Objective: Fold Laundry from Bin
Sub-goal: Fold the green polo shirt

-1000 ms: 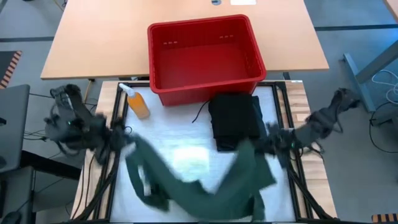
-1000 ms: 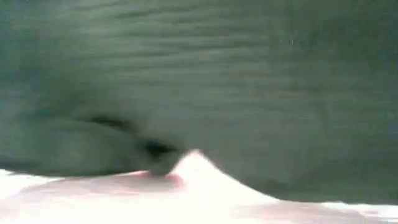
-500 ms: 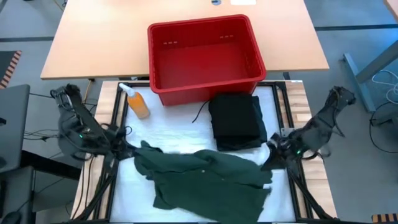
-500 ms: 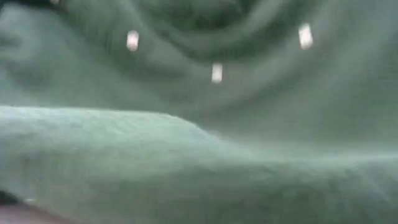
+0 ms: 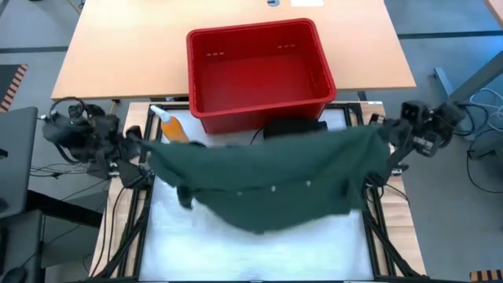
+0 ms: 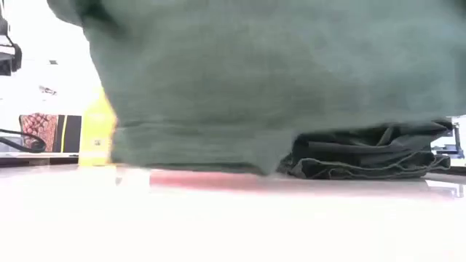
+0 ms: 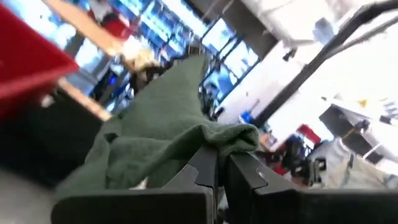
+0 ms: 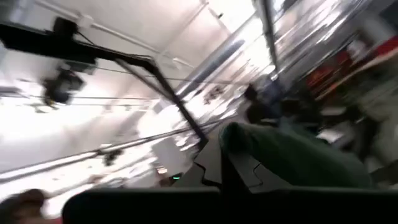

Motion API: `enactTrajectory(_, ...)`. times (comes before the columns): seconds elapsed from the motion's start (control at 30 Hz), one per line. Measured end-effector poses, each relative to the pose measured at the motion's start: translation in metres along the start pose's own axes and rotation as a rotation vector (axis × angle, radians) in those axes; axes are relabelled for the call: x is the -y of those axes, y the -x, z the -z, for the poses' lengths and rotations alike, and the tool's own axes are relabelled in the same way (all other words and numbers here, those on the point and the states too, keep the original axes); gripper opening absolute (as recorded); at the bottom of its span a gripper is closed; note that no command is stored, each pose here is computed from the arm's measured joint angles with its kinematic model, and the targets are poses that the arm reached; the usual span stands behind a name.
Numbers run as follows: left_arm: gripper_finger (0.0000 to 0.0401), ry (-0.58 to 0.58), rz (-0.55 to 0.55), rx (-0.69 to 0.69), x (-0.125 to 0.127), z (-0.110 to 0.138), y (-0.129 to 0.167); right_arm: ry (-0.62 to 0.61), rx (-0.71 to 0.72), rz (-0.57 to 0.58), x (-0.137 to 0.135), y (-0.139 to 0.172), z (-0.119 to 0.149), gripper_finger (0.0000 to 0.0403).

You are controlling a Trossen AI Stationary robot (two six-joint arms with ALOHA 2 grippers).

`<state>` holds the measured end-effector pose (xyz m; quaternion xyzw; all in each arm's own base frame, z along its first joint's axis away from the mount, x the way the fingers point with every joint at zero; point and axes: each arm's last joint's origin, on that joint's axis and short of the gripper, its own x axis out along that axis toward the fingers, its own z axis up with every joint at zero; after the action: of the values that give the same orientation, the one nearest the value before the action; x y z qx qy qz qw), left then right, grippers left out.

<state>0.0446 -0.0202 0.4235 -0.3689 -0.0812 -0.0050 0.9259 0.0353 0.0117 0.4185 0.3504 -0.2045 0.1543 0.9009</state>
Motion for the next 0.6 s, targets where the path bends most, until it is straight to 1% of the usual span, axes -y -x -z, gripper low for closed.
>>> enactTrajectory(0.07,0.0,-0.017,-0.01,0.05,-0.003,-0.012,0.005,0.054,0.037,0.051,0.002,0.004,-0.005,0.0018)
enactTrajectory(0.13,0.0,-0.027,-0.034,0.106,-0.003,-0.029,0.01,0.108,0.077,0.092,0.001,0.006,-0.012,0.0018)
enactTrajectory(0.2,0.0,-0.048,-0.054,0.142,-0.002,-0.046,0.015,0.151,0.105,0.11,-0.001,0.008,-0.019,0.0018)
enactTrajectory(0.3,0.0,-0.073,-0.053,0.162,0.004,-0.061,0.017,0.161,0.12,0.095,-0.004,0.006,-0.024,0.0018)
enactTrajectory(0.37,0.0,-0.098,-0.023,0.142,0.01,-0.061,0.014,0.133,0.076,0.072,-0.005,0.0,-0.017,0.0018)
enactTrajectory(0.4,0.0,-0.108,-0.002,0.117,0.013,-0.056,0.011,0.114,0.014,0.06,-0.004,-0.006,-0.007,0.0018)
enactTrajectory(0.47,0.0,-0.101,0.039,0.021,0.016,-0.037,0.004,0.049,-0.127,0.07,0.0,-0.019,0.019,0.0018)
enactTrajectory(0.53,0.0,-0.066,0.032,-0.118,0.018,-0.006,-0.007,-0.036,-0.27,0.091,0.005,-0.032,0.051,0.0018)
enactTrajectory(0.6,0.0,-0.016,-0.008,-0.276,0.017,0.036,-0.019,-0.138,-0.406,0.118,0.013,-0.042,0.09,0.0018)
